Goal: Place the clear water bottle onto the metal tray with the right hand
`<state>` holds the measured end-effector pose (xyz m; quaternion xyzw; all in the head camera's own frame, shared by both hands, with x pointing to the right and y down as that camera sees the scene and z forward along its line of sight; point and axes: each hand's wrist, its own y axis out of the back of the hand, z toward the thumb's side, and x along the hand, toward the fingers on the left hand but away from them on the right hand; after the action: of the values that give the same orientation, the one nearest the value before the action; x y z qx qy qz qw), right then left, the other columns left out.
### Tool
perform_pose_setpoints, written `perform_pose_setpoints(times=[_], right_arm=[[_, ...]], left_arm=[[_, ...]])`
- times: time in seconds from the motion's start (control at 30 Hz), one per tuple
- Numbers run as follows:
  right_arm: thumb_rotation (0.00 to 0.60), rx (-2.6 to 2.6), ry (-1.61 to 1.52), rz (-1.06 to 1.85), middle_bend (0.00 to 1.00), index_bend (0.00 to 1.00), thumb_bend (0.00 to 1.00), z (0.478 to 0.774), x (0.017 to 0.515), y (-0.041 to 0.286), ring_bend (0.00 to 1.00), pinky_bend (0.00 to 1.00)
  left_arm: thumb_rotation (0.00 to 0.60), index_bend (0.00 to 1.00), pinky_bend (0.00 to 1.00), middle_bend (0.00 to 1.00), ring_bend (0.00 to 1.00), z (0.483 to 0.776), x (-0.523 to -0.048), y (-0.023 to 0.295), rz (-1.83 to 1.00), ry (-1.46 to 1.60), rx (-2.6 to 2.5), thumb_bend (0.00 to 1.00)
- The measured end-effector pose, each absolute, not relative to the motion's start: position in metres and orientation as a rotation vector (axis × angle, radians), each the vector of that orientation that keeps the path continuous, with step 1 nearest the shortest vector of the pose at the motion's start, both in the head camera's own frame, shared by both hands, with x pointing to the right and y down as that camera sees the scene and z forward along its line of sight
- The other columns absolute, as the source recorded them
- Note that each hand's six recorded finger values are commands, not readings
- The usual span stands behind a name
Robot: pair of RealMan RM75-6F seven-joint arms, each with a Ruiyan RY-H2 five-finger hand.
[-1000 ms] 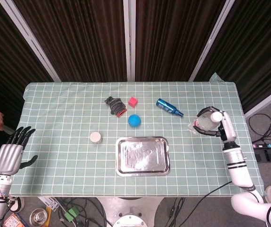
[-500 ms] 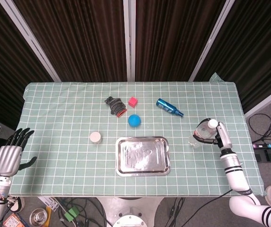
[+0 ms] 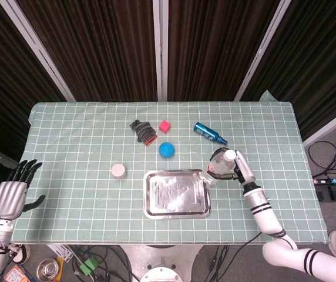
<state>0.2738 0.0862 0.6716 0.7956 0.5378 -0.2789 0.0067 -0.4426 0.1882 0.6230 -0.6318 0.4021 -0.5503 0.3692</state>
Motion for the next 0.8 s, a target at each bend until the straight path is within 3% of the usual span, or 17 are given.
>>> perform_pose_setpoints(times=[0.27, 0.5, 0.8], right_arm=[[0.600, 2.357, 1.900, -0.986, 0.59, 0.76, 0.18, 0.644, 0.360, 0.092, 0.40, 0.43], [0.600, 2.505, 1.682, -0.873, 0.59, 0.76, 0.17, 0.659, 0.282, 0.089, 0.40, 0.43], [0.600, 2.498, 1.533, -0.861, 0.59, 0.76, 0.17, 0.683, 0.248, 0.104, 0.40, 0.43]], left_arm=[[0.600, 0.16, 0.19, 0.18, 0.09, 0.630, -0.440, 0.191, -1.415, 1.029, -1.640, 0.23], [0.600, 0.16, 0.19, 0.18, 0.09, 0.625, -0.440, 0.190, -1.410, 1.037, -1.623, 0.23], [0.600, 0.16, 0.19, 0.18, 0.09, 0.624, -0.443, 0.193, -1.421, 1.039, -1.614, 0.23]])
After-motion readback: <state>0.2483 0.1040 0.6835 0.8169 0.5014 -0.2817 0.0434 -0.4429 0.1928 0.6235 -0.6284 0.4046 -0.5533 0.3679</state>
